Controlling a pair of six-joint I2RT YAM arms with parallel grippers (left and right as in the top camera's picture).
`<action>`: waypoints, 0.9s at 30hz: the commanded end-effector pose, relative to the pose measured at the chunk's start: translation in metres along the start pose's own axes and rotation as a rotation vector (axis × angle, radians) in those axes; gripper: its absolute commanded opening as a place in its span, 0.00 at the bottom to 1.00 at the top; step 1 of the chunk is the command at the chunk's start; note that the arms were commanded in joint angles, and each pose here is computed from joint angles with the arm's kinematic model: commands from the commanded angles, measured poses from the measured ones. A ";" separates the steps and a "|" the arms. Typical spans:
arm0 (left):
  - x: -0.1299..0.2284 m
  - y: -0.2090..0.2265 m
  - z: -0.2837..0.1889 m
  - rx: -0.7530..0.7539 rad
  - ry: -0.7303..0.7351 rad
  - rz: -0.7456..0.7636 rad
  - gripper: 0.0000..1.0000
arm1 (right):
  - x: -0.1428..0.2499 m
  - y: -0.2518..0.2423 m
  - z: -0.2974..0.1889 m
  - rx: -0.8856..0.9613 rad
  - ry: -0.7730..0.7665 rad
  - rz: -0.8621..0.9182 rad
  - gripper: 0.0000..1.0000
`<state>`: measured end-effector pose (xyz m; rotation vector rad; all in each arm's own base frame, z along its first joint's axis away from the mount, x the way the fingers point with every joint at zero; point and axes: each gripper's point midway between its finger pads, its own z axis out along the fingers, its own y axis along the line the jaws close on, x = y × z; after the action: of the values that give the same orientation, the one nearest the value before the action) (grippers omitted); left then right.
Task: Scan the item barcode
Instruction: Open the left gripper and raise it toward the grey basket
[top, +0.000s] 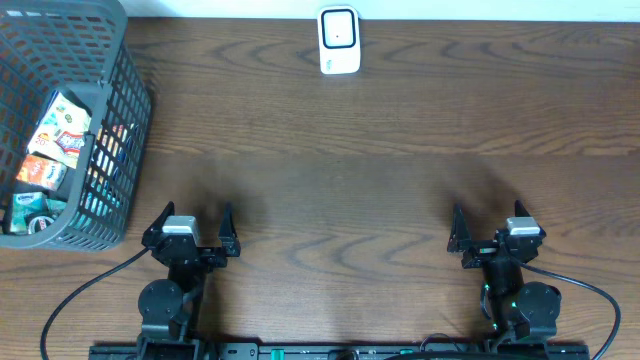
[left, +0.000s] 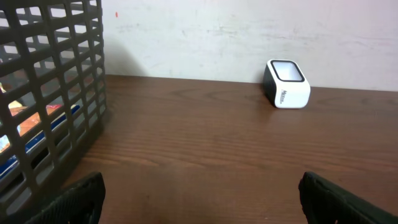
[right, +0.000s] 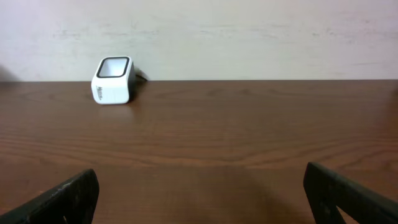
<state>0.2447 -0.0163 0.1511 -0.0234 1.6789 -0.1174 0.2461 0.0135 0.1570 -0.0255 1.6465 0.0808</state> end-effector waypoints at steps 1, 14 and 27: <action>0.015 0.008 0.000 -0.041 0.048 0.007 0.98 | 0.001 -0.003 0.000 0.017 0.005 0.011 0.99; 0.015 0.008 0.000 -0.041 0.048 0.007 0.98 | 0.001 -0.003 0.000 0.017 0.005 0.011 0.99; 0.002 -0.013 0.000 0.080 0.006 -0.110 0.98 | 0.001 -0.003 0.000 0.017 0.005 0.011 0.99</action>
<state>0.2449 -0.0165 0.1529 -0.0256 1.6713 -0.1216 0.2461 0.0135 0.1570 -0.0255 1.6465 0.0808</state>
